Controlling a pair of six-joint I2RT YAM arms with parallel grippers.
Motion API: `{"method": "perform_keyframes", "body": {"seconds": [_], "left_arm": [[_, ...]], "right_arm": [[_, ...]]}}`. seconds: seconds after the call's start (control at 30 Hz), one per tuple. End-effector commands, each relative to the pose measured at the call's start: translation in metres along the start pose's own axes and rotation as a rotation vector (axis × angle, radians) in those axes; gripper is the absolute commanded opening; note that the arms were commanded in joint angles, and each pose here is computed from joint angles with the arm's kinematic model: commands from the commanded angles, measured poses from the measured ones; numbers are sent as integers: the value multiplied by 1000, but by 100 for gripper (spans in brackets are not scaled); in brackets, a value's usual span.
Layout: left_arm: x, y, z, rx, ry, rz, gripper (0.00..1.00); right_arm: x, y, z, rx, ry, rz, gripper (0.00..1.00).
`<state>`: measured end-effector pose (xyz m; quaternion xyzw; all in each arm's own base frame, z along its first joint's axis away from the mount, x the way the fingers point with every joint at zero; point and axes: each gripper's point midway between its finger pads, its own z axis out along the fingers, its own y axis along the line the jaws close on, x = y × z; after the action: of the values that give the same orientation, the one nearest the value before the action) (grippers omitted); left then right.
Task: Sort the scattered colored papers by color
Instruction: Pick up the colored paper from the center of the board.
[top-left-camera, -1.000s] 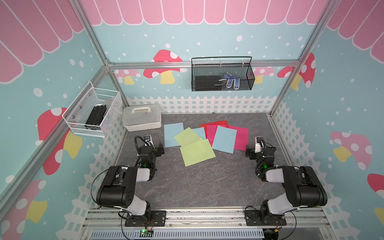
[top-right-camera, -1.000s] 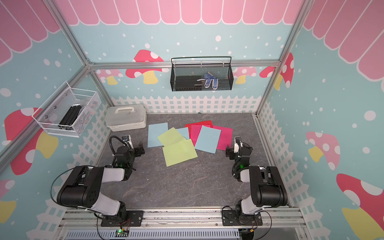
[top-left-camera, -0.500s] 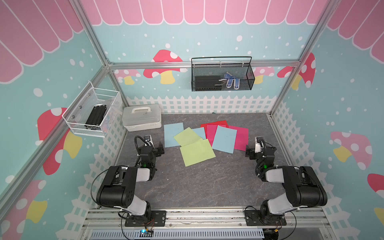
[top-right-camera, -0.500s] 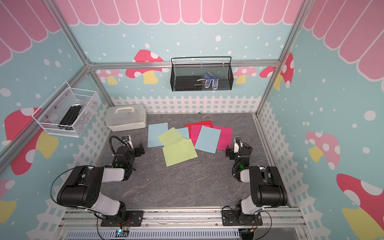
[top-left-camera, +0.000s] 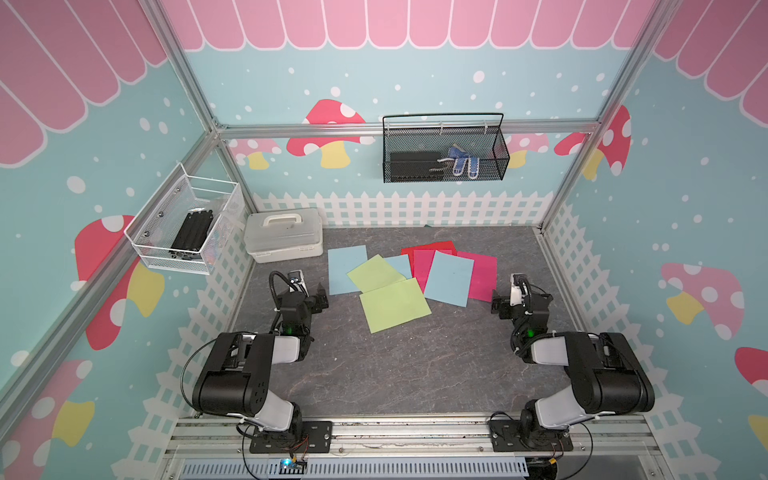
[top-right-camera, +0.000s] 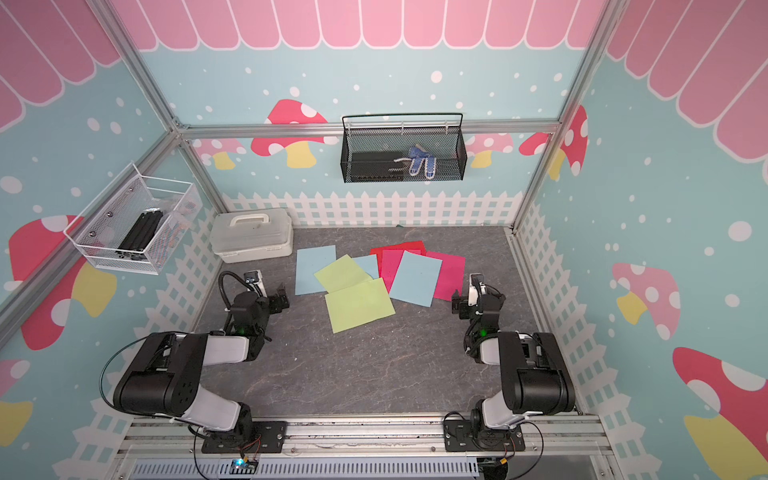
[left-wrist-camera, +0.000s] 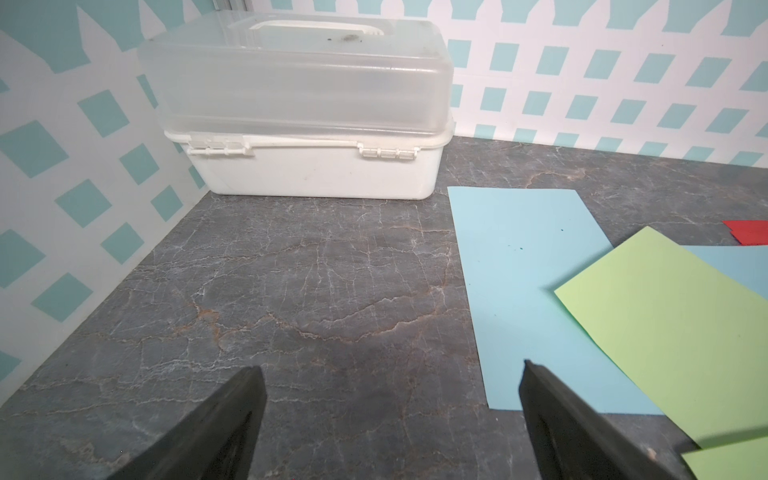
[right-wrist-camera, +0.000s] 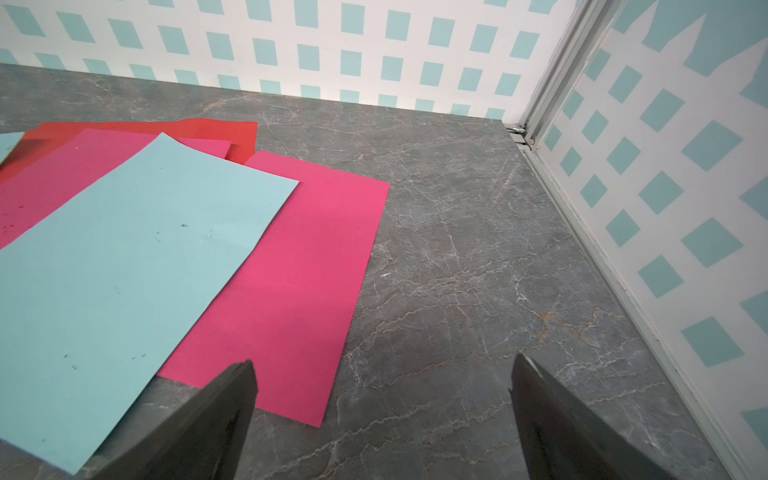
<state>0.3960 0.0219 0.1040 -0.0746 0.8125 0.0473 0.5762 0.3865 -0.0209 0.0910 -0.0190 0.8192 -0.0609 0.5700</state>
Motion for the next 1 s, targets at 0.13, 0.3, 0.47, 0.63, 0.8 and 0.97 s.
{"method": "perform_keyframes", "body": {"seconds": [0.13, 0.3, 0.47, 0.63, 0.8, 0.97], "left_arm": [[-86, -13, -17, -18, -35, 8, 86], [-117, -40, -33, 53, -8, -52, 86], [-116, -66, -53, 166, 109, -145, 85], [-105, -94, -77, 328, 218, -219, 83], [-84, -101, -88, 357, 337, -286, 83], [-56, -114, -79, 383, 470, -356, 80]], "right_arm": [[-64, -22, -11, 114, 24, 35, 94], [-108, -16, -30, 87, 22, 103, 94], [-124, 14, -41, 18, 155, 123, 89], [-133, 57, -57, -109, 230, 76, 90], [-137, 104, -74, -257, 290, 46, 91], [-130, 152, -70, -447, 415, 100, 89]]}}
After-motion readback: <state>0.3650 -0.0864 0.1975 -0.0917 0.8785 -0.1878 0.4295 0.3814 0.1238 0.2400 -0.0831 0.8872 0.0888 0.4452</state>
